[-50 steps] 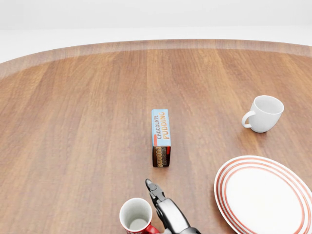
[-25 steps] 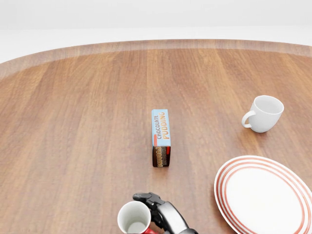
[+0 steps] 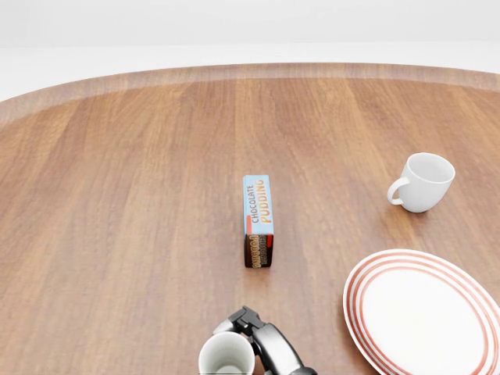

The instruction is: Pick up the red mug and put it on the plate

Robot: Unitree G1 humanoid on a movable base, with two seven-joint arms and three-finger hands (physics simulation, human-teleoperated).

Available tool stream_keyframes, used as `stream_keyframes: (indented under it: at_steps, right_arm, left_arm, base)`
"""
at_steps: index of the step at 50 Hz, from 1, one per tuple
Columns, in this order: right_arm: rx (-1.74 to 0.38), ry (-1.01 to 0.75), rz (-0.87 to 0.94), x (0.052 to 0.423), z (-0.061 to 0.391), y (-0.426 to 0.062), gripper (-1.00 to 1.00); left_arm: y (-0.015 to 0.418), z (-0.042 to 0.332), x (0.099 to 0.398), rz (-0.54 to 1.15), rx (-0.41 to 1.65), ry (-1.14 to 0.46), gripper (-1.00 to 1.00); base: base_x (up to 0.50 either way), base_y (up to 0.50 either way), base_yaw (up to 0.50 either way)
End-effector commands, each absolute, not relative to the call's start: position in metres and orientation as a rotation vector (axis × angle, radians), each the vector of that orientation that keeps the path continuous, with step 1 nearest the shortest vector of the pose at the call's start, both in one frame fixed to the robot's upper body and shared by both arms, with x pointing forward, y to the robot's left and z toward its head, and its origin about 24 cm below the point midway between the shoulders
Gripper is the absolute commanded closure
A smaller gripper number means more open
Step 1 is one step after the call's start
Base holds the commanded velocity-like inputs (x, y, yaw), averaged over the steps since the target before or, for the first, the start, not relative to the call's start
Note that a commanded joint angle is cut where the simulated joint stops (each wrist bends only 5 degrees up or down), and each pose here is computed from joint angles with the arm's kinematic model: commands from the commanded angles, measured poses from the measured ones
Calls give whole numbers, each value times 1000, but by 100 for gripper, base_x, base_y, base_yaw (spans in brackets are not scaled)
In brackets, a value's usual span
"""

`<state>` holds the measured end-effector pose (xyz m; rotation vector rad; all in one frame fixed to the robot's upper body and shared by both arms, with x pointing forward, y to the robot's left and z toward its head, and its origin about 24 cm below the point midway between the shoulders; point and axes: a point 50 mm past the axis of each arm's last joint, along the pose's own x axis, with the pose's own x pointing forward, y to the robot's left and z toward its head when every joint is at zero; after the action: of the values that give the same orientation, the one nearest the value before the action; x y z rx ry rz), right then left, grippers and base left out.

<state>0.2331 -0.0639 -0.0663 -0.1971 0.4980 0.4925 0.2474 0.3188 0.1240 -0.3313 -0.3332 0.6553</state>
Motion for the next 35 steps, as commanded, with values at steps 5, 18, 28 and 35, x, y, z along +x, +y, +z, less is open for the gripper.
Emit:
stream_keyframes:
  at_steps: [5, 18, 28, 35]
  right_arm:
    - [-106, 275, 359, 250, -10, -86, 100]
    - [-73, 92, -27, 275, 35, -160, 100]
    - [0, 169, -392, 281, 23, -222, 100]
    - [-28, 249, -682, 278, 2, -250, 100]
  left_arm:
    - [319, 122, 249, 656, -331, -333, -100]
    - [319, 122, 249, 654, -330, -334, -100]
    - [318, 123, 248, 654, -330, -335, -100]
    - [318, 123, 247, 655, -330, -334, -100]
  base:
    - [0, 0, 0]
    - [0, 0, 0]
    - [0, 0, 0]
    - [0, 0, 0]
